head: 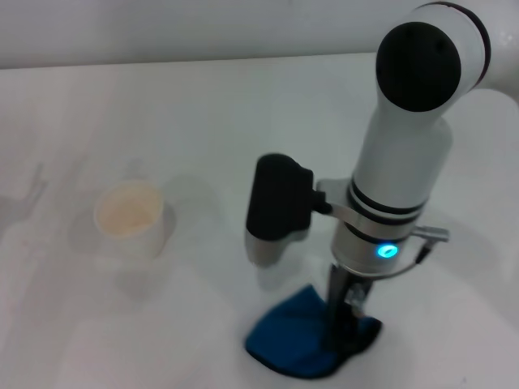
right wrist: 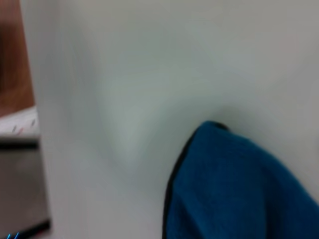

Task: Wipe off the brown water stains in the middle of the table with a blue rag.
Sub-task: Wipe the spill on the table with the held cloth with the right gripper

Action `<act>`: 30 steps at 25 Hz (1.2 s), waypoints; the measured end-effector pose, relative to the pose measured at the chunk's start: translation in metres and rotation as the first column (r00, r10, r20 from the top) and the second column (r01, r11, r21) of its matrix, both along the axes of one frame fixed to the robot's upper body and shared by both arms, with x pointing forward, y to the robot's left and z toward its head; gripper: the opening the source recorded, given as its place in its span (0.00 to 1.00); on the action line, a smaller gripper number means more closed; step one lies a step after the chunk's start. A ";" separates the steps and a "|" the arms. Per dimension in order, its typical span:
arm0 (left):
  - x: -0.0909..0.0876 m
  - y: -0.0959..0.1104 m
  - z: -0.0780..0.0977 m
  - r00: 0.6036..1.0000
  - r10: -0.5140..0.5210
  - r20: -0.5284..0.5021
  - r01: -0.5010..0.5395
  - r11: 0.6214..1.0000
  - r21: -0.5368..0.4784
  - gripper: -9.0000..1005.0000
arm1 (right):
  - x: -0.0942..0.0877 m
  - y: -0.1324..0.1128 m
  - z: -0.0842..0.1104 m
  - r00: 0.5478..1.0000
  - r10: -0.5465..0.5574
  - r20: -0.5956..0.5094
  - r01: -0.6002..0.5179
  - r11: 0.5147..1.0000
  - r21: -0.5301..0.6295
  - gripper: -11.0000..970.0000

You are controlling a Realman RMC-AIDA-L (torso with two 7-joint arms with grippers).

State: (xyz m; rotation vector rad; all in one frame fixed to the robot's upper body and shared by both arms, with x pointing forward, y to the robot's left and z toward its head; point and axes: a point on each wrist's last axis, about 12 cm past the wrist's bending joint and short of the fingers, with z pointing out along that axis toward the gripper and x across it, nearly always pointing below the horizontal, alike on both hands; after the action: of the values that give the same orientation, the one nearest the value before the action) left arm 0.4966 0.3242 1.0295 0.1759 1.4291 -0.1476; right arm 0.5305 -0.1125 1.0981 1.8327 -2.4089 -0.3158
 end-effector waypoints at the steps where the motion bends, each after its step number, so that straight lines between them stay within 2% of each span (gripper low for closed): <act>1: 0.000 0.000 0.000 1.000 0.000 0.002 0.000 1.000 0.000 0.88 | 0.002 0.002 0.000 1.000 -0.012 0.019 0.012 1.000 0.014 0.15; 7: -0.002 0.000 0.000 1.000 -0.003 0.004 0.003 1.000 -0.001 0.88 | 0.019 0.009 0.001 0.989 -0.102 0.103 0.095 0.993 0.068 0.16; 13: -0.005 0.001 -0.001 1.000 0.003 0.002 -0.003 1.000 -0.002 0.88 | 0.042 0.002 0.000 0.960 -0.215 0.182 0.206 0.976 0.062 0.15; 18: -0.006 0.001 -0.002 1.000 0.003 0.001 -0.003 1.000 -0.004 0.88 | 0.061 -0.016 0.002 0.919 -0.318 0.232 0.313 0.948 0.060 0.15; 24: -0.007 0.000 -0.002 1.000 0.002 0.002 -0.002 1.000 -0.006 0.88 | 0.082 -0.051 0.004 0.855 -0.420 0.304 0.433 0.901 0.026 0.15; 30: -0.007 0.000 -0.002 1.000 0.001 0.006 -0.001 1.000 -0.007 0.88 | 0.087 -0.073 0.007 0.816 -0.482 0.318 0.499 0.866 0.032 0.15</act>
State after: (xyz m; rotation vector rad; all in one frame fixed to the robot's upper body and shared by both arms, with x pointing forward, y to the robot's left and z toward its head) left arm 0.4893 0.3243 1.0276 0.1692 1.4229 -0.1514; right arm 0.6172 -0.1852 1.1055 1.2828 -3.0647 0.0187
